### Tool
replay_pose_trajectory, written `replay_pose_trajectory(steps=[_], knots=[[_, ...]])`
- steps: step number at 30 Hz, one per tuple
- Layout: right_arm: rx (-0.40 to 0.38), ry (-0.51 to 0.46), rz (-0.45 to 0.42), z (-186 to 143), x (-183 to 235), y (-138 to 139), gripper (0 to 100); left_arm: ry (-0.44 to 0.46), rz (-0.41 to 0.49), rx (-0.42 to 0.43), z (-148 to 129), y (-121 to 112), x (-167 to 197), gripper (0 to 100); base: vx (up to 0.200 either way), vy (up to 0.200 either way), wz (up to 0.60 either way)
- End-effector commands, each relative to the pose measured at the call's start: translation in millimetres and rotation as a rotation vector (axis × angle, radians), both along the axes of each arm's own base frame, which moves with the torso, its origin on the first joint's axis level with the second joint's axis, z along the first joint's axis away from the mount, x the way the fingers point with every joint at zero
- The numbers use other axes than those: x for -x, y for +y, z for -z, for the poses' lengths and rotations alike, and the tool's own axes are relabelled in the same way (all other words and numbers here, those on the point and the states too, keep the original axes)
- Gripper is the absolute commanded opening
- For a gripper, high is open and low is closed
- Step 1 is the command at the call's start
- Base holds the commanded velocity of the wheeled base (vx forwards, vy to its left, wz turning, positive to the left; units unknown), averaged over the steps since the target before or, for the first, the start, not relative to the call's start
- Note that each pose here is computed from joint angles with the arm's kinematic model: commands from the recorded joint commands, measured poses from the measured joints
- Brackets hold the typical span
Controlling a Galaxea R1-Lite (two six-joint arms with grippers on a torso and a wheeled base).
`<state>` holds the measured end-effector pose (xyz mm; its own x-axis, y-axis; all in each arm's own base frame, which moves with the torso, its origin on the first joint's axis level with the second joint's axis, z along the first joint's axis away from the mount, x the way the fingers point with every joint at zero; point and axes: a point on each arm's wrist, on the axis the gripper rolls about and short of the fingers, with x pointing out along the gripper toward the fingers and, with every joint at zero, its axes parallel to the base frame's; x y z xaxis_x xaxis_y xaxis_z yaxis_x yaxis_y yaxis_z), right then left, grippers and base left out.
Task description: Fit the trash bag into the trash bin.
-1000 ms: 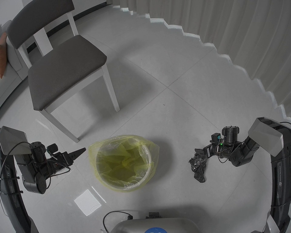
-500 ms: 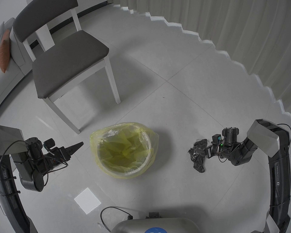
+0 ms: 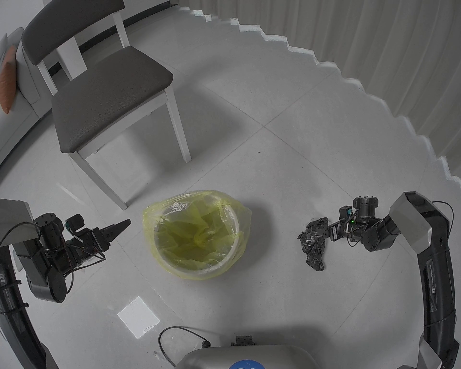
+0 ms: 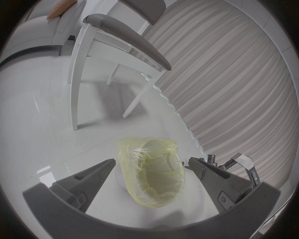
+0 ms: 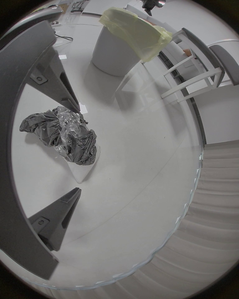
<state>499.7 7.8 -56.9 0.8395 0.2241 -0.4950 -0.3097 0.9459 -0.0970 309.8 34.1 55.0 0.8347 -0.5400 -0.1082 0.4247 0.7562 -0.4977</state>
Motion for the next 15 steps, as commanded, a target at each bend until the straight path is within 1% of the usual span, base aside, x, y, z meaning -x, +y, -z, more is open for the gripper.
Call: replay_pose_trajectory(steps=[1,8,15], knots=[[0.003,0.009,-0.002,26.7,-11.5,0.3,100,-0.036,0.000,-0.009,-10.3,-3.5,5.8,100,0.000,0.000,0.00],[0.004,0.004,-0.022,44.8,-18.6,12.9,100,-0.040,0.002,-0.010,-12.7,-4.4,8.3,100,0.000,0.000,0.00],[0.001,0.013,-0.026,46.9,-20.0,16.2,100,-0.027,0.008,-0.008,-9.9,-6.3,8.9,100,0.000,0.000,0.00]])
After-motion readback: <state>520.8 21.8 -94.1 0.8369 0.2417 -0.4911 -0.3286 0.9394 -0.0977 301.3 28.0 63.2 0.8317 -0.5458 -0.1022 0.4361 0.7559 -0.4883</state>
